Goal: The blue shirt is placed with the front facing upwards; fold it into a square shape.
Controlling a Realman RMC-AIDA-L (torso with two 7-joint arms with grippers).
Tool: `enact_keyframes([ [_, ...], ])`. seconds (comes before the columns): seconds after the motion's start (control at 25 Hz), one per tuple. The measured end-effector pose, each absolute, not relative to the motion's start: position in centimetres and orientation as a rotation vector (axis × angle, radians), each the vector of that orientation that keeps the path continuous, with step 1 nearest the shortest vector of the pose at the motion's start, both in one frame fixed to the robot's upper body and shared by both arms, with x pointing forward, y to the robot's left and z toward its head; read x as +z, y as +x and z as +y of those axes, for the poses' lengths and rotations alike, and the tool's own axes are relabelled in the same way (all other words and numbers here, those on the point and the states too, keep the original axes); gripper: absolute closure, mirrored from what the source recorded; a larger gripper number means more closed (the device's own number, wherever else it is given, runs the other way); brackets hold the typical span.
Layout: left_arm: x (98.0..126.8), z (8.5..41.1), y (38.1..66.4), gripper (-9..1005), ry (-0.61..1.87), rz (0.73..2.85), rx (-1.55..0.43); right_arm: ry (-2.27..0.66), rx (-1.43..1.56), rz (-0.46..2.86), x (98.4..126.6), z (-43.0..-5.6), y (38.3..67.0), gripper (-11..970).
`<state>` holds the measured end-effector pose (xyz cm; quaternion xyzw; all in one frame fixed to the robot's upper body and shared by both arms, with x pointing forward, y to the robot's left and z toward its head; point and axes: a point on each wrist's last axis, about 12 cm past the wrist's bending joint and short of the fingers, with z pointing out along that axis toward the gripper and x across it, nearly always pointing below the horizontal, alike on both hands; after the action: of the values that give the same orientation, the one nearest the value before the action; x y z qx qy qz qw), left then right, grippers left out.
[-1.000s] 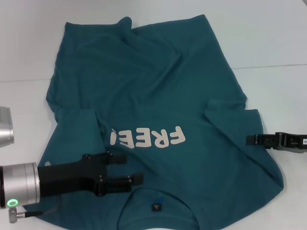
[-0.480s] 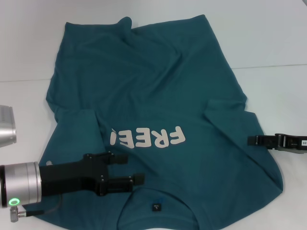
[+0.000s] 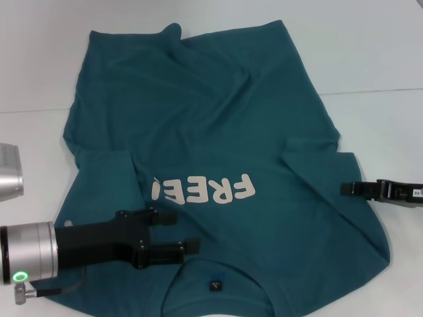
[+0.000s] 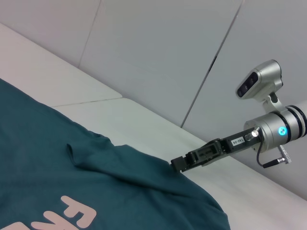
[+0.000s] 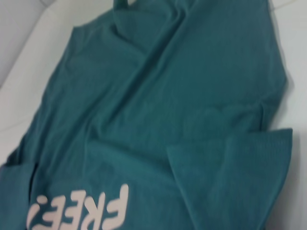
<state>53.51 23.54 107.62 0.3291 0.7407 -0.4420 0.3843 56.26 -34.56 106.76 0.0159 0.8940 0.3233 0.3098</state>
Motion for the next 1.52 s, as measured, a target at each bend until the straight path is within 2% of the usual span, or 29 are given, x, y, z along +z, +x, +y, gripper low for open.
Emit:
enact_keyframes([
  [0.24, 107.6, 23.6, 53.6, 109, 0.838, 1.888, -1.122, 0.05, 0.861, 2.316, 106.6, -34.5, 56.3, 404],
  [0.48, 107.8, 23.5, 53.8, 109, 0.842, 1.882, -1.118, 0.061, 0.844, 2.323, 106.3, -34.4, 56.7, 640],
  [0.88, 108.0, 23.5, 54.0, 109, 0.846, 1.878, -1.115, 0.05, 0.839, 2.321, 106.3, -34.3, 56.7, 879],
  [1.12, 108.0, 23.5, 54.0, 108, 0.843, 1.879, -1.113, -0.074, 0.88, 2.301, 106.8, -33.0, 57.0, 944],
  [1.52, 107.9, 23.6, 53.9, 108, 0.832, 1.877, -1.116, -0.259, 0.966, 2.284, 107.3, -30.7, 57.0, 938],
])
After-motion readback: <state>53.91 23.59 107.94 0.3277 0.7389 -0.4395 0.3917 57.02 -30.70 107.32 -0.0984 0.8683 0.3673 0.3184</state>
